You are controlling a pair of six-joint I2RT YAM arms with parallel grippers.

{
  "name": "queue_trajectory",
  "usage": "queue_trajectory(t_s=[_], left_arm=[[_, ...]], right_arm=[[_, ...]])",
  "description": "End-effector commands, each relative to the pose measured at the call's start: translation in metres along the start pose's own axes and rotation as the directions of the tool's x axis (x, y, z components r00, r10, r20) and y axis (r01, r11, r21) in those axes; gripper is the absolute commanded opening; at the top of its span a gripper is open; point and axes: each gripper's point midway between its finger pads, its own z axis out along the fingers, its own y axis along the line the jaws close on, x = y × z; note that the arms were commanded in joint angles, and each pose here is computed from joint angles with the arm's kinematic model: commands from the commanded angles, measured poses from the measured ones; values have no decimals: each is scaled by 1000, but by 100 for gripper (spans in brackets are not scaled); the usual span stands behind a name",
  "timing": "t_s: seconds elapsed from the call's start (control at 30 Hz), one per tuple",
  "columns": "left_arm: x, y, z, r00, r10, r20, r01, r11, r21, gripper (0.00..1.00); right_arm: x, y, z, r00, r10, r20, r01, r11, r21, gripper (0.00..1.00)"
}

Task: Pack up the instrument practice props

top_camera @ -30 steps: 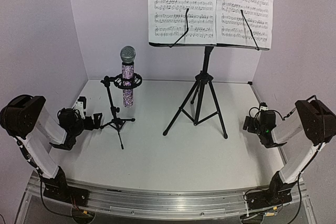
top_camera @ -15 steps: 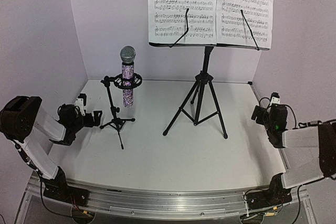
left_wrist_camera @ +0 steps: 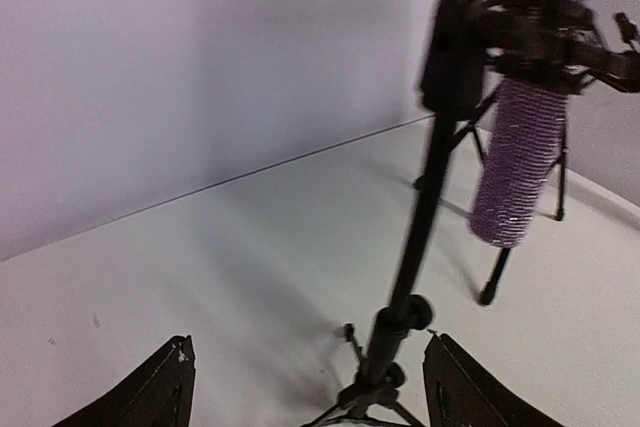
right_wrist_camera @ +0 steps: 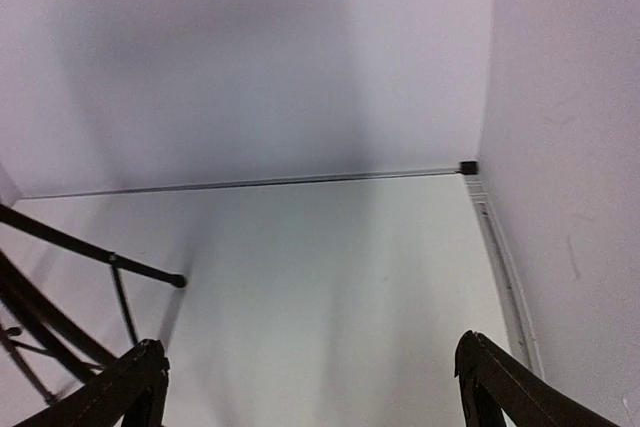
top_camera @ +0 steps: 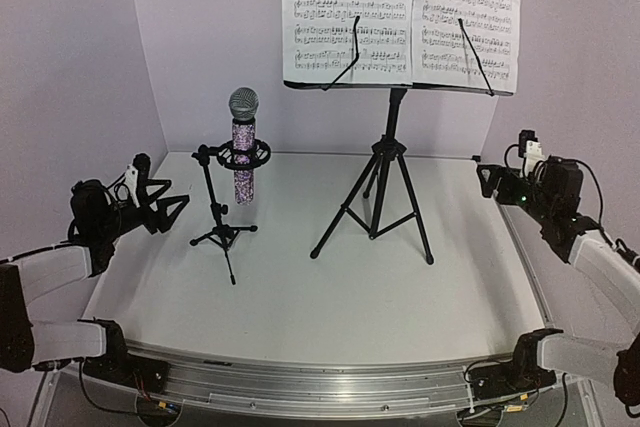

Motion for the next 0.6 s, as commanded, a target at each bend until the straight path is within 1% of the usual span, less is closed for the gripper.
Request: queue_trajectory(t_s=[0.0, 0.07, 0.17, 0.23, 0.33, 0.43, 0.5, 0.57], left_arm=[[-17, -62, -7, 994, 107, 34, -112, 909, 402, 77], [-17, -64, -3, 993, 113, 29, -113, 880, 461, 75], [-11, -63, 6, 989, 145, 26, -137, 835, 533, 72], [-7, -63, 10, 981, 189, 46, -181, 800, 572, 69], [3, -58, 20, 977, 208, 51, -195, 766, 613, 69], [11, -64, 26, 965, 248, 91, -245, 712, 658, 69], [14, -70, 37, 962, 259, 86, -249, 706, 663, 70], [16, -70, 48, 966, 248, 77, -236, 717, 656, 69]], right_arm=[[-13, 56, -17, 996, 46, -72, -66, 951, -302, 97], [-21, 71, -20, 993, 73, -94, -104, 920, -379, 95], [-31, 85, -23, 986, 104, -132, -152, 883, -443, 94], [-37, 91, -25, 982, 120, -146, -176, 865, -470, 93], [-44, 95, -28, 981, 132, -145, -186, 854, -487, 93], [-49, 97, -31, 981, 137, -135, -187, 850, -493, 93], [-50, 97, -33, 982, 138, -129, -184, 850, -494, 93], [-51, 97, -35, 983, 139, -122, -182, 851, -492, 92]])
